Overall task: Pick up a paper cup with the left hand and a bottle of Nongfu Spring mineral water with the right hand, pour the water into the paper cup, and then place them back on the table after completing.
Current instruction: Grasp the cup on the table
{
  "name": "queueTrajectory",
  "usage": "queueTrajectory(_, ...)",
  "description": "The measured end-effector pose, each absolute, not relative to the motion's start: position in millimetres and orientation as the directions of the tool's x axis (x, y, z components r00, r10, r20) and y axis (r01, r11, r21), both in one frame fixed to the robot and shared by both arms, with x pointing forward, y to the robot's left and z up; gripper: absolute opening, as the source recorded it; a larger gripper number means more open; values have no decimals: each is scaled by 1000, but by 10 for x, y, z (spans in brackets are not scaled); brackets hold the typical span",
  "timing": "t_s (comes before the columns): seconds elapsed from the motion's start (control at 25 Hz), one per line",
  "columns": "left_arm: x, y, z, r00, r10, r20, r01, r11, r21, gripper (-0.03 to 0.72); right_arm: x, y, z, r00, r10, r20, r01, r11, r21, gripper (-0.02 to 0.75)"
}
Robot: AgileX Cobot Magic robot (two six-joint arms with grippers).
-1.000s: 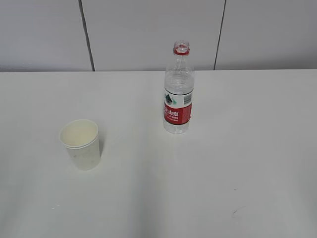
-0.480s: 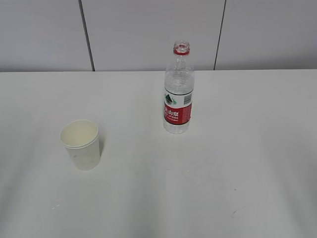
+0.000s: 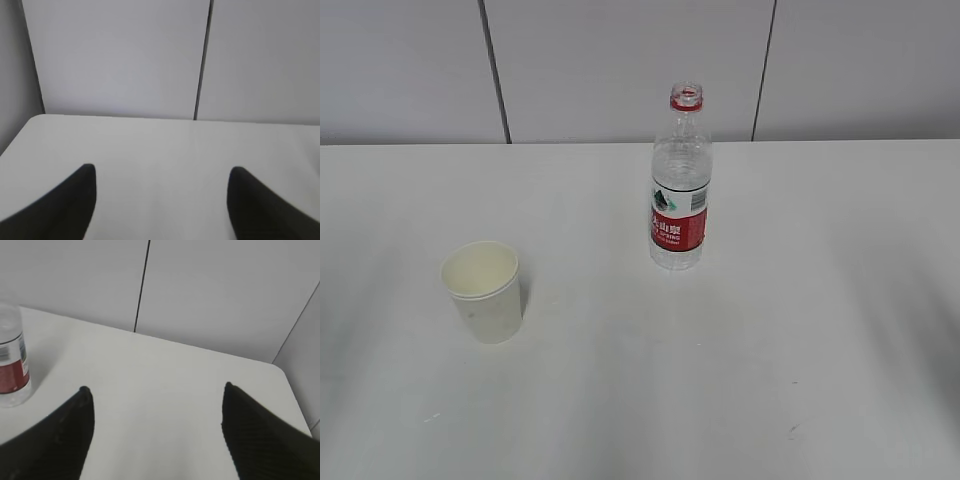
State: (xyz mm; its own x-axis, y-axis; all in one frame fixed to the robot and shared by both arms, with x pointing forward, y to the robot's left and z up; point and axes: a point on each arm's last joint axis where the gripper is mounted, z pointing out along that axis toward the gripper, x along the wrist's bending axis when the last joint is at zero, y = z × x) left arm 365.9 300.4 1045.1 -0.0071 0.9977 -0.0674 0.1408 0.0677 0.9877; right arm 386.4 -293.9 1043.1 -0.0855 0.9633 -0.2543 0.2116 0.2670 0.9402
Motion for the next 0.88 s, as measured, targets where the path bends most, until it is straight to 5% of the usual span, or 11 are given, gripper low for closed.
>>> queueTrajectory(0.2,3895,2929,10443,17,998,-64,69,63,996,500,4127,-2923,10377,-63,970,-234,149,241,959,588)
queueTrajectory(0.48,4231,2600,10128,147,989,-25,172,-1,985,500,4406,-2785,10192,-190,958,-215,99,237,966,587)
queueTrajectory(0.88,4585,2421,9587,174,984,42,257,-87,963,500,4780,-2630,9594,-354,916,-188,146,253,956,587)
